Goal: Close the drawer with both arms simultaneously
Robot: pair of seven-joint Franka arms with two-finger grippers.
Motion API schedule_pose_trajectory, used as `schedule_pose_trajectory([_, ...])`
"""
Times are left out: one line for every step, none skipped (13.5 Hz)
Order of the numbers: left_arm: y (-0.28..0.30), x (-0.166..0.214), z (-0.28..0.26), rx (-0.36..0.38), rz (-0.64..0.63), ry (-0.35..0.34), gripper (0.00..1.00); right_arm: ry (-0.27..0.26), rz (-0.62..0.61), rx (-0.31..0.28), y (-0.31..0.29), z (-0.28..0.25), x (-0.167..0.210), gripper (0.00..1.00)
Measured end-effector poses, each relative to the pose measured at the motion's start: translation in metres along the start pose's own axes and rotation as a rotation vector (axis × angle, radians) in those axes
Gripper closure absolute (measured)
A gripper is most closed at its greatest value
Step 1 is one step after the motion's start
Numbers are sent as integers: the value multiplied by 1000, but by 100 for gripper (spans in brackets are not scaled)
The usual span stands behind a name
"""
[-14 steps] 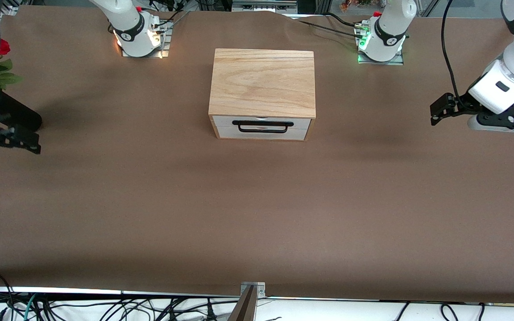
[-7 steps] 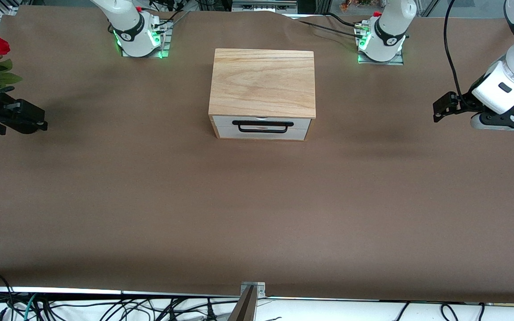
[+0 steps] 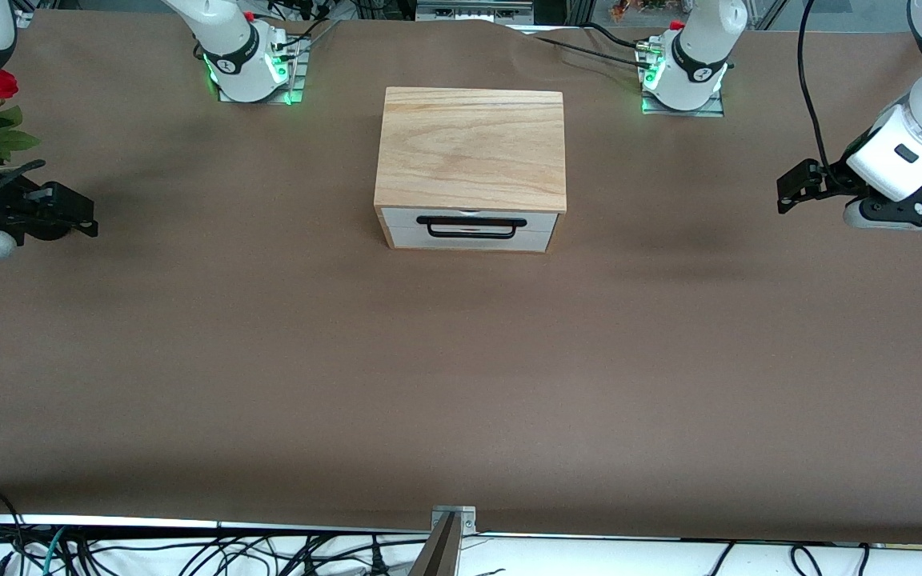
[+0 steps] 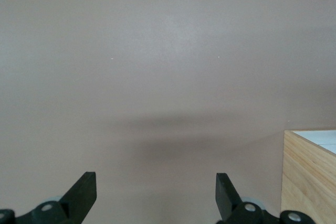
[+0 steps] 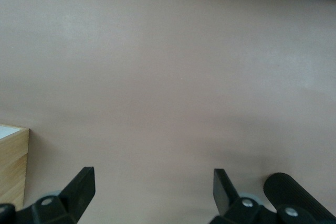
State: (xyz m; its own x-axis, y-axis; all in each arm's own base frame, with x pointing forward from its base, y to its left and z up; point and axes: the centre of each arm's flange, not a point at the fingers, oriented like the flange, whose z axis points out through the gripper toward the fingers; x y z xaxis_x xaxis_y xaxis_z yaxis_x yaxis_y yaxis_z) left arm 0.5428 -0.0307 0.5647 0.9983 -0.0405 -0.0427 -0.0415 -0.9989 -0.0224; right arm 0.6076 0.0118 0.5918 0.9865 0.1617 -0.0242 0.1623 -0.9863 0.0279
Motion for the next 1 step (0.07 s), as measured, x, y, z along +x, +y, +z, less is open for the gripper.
schedule_pose_trajectory([0, 0, 0, 0, 0, -1, 0, 0, 0, 0, 0, 0, 0, 0])
